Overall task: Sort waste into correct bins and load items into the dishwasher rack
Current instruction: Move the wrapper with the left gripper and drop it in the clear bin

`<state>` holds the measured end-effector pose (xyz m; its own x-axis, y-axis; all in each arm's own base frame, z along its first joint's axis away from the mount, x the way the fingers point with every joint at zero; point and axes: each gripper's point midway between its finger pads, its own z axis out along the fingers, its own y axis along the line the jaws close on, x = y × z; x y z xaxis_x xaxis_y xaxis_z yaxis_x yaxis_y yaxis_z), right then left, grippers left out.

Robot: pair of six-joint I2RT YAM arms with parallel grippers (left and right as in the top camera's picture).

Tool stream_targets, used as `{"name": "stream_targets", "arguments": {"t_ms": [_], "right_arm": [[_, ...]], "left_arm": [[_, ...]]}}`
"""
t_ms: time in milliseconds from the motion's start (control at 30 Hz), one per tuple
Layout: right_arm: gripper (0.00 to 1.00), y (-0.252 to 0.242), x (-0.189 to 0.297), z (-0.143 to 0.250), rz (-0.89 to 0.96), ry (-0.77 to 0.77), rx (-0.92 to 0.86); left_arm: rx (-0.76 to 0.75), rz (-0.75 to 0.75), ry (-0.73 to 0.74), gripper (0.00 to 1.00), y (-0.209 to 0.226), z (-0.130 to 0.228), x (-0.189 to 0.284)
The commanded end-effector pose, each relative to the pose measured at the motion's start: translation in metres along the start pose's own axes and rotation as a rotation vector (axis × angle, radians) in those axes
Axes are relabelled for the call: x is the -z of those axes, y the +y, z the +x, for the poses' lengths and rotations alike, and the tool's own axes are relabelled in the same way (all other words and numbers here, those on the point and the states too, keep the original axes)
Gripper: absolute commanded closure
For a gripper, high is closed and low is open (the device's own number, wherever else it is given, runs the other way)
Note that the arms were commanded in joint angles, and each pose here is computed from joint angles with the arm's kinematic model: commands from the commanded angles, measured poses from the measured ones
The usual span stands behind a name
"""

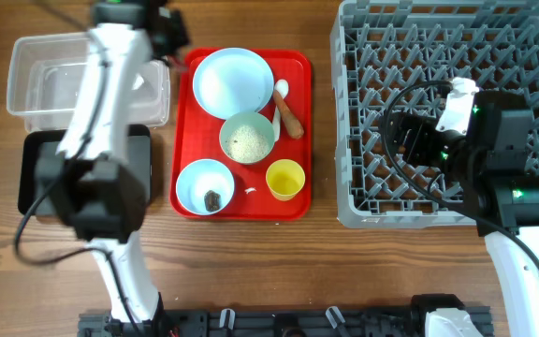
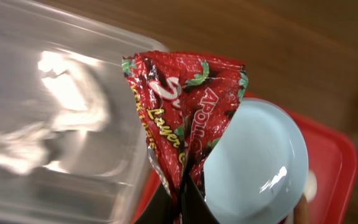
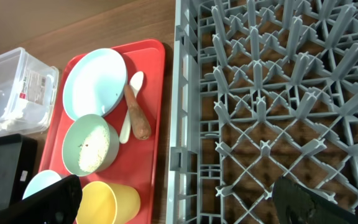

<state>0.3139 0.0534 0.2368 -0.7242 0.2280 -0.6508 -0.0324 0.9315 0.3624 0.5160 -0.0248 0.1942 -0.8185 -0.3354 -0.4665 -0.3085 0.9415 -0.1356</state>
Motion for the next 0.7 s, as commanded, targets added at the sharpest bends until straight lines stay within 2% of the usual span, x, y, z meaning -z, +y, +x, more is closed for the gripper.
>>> {"name": "stream_targets", "arguments": {"t_ms": [0,133,200,300,400,433,500,667], "right_arm": [[0.0,0.007,0.001,-0.004,-0.025,-0.002,-0.001],[0.0,0.007,0.001,-0.004,-0.025,-0.001,-0.001],[0.0,0.007,0.001,-0.003,-0.024,0.0,-0.001],[0.0,0.007,0.001,-0.003,-0.024,0.001,-0.001],[0.0,0.007,0.001,-0.003,-0.024,0.001,-0.002],[0.0,0.007,0.001,-0.003,-0.025,0.001,-0.001],[0.0,0.007,0.001,-0.003,-0.024,0.003,-0.002],[0.0,0.006,0.001,-0.001,-0.022,0.011,-0.003]], "left_arm": [[0.195,-0.09,-0.01,0.96,0.062,-0.016,0.003],[0.284,-0.151,0.035,0.94,0.107,-0.015,-0.017],[0.306,-0.171,0.06,0.81,0.121,-0.011,-0.027],[0.322,-0.186,0.08,0.5,0.133,-0.008,-0.034],[0.284,-0.184,0.079,0.25,0.134,-0.01,-0.034],[0.274,-0.182,0.075,0.2,0.134,-0.011,-0.032],[0.25,-0.176,0.074,0.14,0.132,-0.011,-0.029],[0.211,-0.095,0.094,0.09,0.117,-0.007,-0.004]]}}
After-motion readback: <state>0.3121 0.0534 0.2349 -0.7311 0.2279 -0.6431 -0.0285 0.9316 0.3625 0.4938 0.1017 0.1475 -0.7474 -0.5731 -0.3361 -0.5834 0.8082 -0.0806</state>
